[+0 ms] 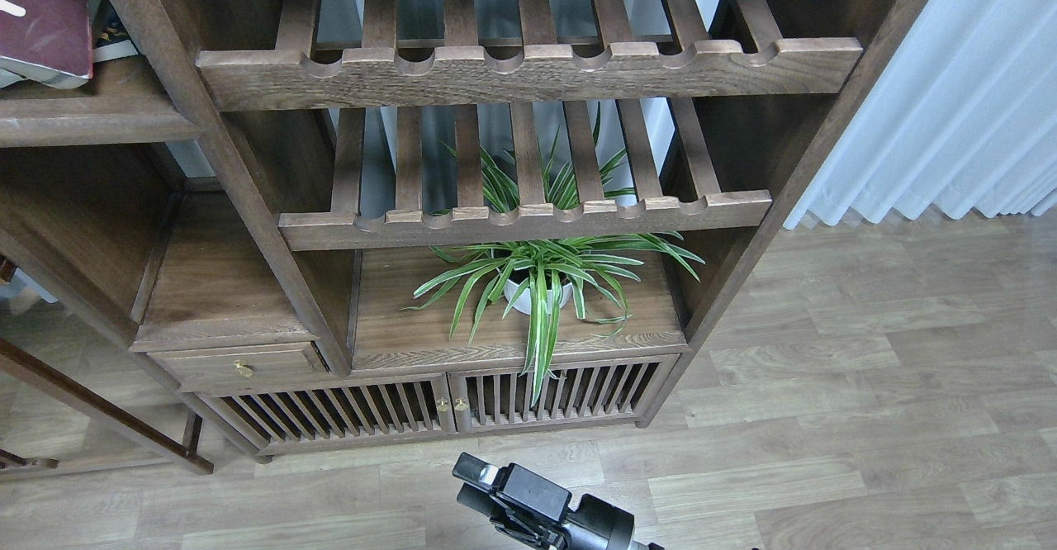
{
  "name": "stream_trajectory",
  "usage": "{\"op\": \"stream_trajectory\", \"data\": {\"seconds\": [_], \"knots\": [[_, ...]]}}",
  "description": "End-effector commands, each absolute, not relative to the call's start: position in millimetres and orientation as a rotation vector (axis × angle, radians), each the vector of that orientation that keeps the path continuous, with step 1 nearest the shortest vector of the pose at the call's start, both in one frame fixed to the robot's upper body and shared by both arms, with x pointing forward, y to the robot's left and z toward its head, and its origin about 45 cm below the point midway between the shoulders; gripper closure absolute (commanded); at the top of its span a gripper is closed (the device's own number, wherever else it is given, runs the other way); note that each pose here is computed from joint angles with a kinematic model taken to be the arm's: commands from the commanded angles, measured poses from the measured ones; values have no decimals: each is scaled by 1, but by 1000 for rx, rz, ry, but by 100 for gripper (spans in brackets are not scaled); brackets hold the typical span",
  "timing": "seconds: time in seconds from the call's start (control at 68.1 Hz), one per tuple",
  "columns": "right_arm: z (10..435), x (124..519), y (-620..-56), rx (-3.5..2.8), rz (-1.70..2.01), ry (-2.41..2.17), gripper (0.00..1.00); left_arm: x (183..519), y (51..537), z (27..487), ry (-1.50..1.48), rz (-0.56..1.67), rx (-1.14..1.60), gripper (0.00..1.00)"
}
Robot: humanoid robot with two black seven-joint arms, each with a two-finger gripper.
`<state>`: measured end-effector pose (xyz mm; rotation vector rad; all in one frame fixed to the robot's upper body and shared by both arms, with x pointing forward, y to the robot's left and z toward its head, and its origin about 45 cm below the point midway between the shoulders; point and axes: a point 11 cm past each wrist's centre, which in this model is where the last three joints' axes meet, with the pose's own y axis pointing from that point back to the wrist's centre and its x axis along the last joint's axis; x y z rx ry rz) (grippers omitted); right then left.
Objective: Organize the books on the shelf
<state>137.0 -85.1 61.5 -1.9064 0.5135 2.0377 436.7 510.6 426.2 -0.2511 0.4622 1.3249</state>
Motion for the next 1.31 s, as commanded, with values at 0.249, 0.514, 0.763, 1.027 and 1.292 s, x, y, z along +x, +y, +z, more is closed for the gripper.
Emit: {"op": "stream_trajectory", "data": {"seconds": [0.249,0.514,0.763,1.027,1.292], "knots": [[61,137,-86,-1899,2039,517,1,440,485,433,431,1253,-207,5],[61,137,-86,-1897,2039,517,1,435,457,423,420,1177,-93,2],[61,139,-87,-1893,2033,521,1,405,456,369,501,1154,62,1],[60,139,-89,-1884,2037,531,1,378,453,360,508,1118,169,1],[55,137,-90,-1878,2052,546,1,374,469,398,426,1162,172,1]]}}
